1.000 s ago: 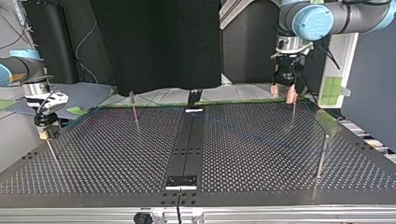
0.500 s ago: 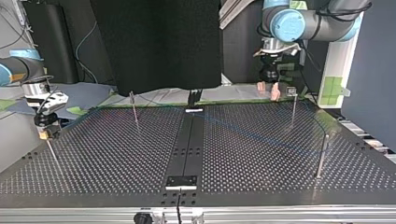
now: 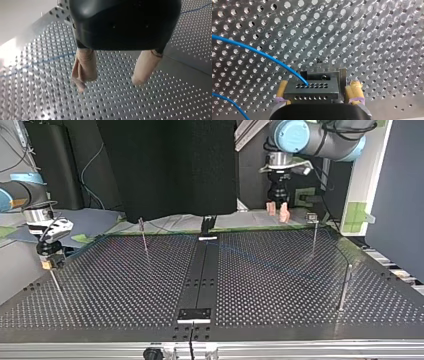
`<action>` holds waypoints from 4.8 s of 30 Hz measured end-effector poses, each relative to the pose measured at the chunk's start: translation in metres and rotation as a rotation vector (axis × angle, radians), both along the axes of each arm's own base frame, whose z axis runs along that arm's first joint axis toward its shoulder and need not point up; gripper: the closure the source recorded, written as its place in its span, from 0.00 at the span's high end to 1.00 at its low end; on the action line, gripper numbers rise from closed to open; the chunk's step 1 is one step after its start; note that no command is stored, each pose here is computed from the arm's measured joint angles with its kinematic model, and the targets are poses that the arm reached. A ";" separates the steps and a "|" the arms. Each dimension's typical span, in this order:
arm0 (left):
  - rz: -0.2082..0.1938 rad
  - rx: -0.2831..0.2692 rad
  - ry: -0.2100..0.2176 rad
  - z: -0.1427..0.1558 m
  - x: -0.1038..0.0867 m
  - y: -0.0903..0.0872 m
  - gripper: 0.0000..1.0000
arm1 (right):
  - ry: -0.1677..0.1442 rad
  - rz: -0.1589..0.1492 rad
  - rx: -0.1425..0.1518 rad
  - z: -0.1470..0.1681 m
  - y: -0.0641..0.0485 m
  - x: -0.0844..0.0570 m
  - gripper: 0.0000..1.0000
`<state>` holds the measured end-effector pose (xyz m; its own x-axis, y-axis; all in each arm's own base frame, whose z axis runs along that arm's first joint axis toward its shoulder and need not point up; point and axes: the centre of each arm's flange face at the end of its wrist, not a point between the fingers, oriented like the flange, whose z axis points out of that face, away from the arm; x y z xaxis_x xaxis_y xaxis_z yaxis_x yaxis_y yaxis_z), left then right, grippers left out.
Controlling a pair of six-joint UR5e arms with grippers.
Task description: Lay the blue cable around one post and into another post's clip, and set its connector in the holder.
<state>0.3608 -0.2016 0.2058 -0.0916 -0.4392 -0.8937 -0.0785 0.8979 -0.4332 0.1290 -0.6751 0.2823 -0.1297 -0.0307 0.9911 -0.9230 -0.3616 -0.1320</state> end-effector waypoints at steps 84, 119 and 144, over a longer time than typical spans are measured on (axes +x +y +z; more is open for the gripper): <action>-0.256 0.247 -0.129 -0.057 -0.128 -0.107 1.00 | 0.000 0.000 0.000 0.000 0.000 0.000 1.00; -0.212 0.225 -0.176 -0.050 -0.115 -0.106 1.00 | 0.000 0.000 0.000 0.000 0.000 0.000 1.00; -0.212 0.225 -0.176 -0.050 -0.115 -0.106 1.00 | 0.000 0.000 0.000 0.000 0.000 0.000 1.00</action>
<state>0.2459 -0.3076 0.1561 0.0042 -0.2176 -0.9760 0.1781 0.9606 -0.2134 0.1290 -0.6751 0.2823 -0.1297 -0.0306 0.9911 -0.9230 -0.3615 -0.1319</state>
